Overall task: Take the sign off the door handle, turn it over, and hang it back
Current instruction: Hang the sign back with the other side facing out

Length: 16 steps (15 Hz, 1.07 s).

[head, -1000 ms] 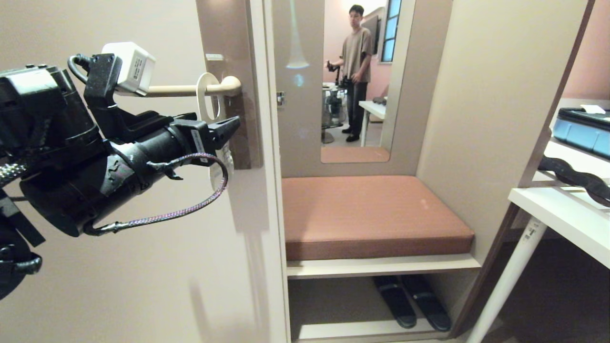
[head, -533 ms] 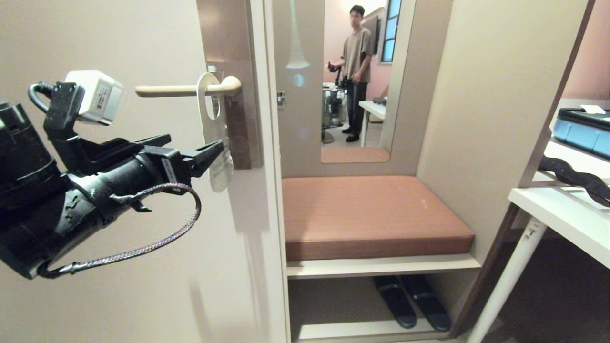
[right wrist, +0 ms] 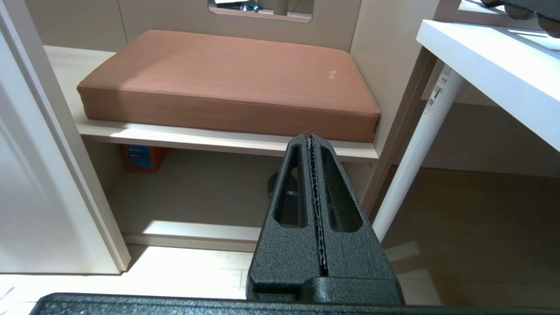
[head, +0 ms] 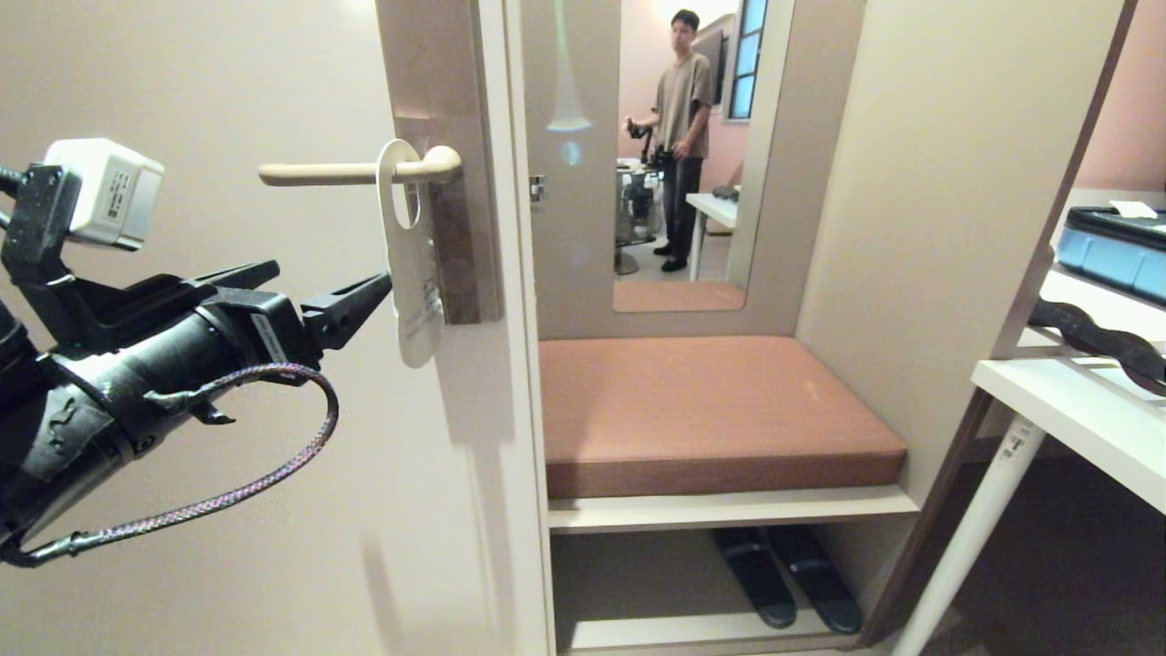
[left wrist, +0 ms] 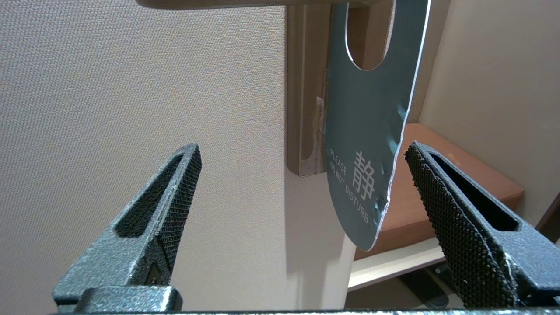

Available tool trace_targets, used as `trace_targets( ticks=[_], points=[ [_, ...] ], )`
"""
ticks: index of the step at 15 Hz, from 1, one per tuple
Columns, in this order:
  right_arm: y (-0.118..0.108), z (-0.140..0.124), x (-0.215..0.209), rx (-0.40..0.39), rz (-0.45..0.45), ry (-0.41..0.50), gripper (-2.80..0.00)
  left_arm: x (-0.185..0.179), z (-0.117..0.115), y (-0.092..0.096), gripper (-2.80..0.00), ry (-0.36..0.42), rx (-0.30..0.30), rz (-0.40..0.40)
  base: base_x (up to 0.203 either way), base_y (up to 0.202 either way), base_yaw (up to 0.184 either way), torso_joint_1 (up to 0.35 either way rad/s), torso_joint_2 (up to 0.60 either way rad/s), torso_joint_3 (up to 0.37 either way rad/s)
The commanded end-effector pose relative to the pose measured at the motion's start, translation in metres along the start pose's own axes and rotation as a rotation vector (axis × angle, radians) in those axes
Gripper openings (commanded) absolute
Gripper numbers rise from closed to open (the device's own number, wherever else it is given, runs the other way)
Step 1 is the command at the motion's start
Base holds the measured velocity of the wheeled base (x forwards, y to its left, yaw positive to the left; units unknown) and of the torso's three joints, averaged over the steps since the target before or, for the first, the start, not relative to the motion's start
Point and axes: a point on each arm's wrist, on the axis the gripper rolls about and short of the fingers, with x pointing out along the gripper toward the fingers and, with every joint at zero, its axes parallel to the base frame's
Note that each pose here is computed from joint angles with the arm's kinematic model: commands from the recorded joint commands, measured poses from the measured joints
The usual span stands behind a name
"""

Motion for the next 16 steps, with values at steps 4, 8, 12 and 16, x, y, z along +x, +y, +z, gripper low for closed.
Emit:
trace_targets(
  ticks=[4, 8, 12, 16],
  points=[
    [0.0, 0.0, 0.0, -0.001, 0.001, 0.0, -2.8, 0.005, -0.002, 0.0, -2.8, 0.005, 0.002, 0.003, 0.0, 0.0, 0.0, 0.0, 0.0, 0.0],
    [0.0, 0.0, 0.0, -0.001, 0.001, 0.0, -2.8, 0.017, 0.002, -0.003, -2.8, -0.022, -0.004, -0.001, 0.0, 0.0, 0.0, 0.0, 0.0, 0.0],
    [0.0, 0.0, 0.0, -0.001, 0.001, 0.0, -2.8, 0.035, 0.004, -0.006, -2.8, -0.022, 0.002, -0.003, 0.0, 0.0, 0.0, 0.0, 0.0, 0.0],
    [0.0, 0.0, 0.0, -0.001, 0.001, 0.0, -2.8, 0.041, 0.002, -0.007, -2.8, -0.012, 0.005, -0.006, 0.0, 0.0, 0.0, 0.0, 0.0, 0.0]
  ],
)
